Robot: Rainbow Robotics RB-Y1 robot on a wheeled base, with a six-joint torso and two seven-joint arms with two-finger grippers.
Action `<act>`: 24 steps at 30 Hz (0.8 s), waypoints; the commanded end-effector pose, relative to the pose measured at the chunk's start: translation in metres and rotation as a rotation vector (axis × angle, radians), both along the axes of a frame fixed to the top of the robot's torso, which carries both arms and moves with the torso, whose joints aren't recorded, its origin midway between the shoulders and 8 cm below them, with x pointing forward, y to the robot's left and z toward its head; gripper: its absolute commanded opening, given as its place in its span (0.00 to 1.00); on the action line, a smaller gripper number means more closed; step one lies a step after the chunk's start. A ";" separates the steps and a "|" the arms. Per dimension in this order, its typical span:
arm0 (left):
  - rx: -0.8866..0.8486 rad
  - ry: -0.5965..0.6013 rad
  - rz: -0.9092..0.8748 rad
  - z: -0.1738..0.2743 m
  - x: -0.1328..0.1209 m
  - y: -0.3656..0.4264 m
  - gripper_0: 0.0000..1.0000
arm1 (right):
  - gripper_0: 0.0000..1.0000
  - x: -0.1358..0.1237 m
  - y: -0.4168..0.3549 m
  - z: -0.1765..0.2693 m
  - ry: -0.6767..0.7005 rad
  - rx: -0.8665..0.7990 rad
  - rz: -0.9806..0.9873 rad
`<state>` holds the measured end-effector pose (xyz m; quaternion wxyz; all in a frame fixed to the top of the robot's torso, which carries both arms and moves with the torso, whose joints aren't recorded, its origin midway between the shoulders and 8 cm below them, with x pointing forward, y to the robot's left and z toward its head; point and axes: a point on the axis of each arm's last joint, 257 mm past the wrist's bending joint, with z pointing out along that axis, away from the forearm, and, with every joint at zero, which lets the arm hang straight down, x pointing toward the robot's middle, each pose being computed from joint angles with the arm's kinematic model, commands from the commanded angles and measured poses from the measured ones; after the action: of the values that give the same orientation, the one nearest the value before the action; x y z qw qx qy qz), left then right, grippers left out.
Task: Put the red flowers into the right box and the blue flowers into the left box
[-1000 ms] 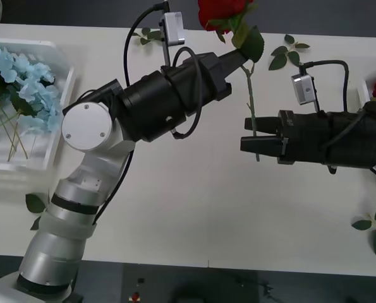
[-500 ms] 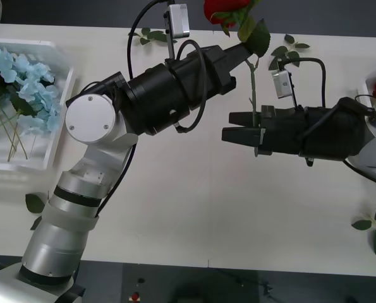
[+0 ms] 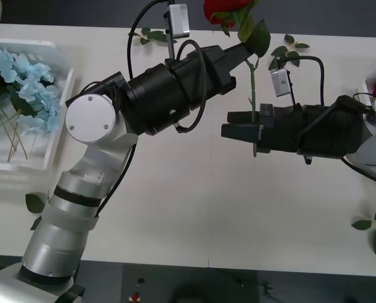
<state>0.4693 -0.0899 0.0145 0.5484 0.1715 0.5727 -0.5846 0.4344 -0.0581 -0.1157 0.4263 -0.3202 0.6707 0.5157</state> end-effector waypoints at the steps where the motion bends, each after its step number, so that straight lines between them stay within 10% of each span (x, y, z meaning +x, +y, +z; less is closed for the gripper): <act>1: 0.008 -0.075 -0.011 0.017 -0.010 -0.013 0.00 | 0.02 0.000 0.008 0.014 -0.051 0.006 0.021; 19: 0.022 -0.080 0.006 0.015 -0.005 -0.004 0.00 | 0.00 -0.001 0.009 0.015 -0.045 0.014 0.023; 24: 0.018 -0.069 0.012 0.015 0.002 0.017 0.67 | 0.00 -0.001 0.009 0.017 -0.040 0.022 0.024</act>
<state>0.4719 -0.0834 0.0111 0.5486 0.1729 0.5769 -0.5800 0.4338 -0.0579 -0.1154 0.4255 -0.3203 0.6702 0.5169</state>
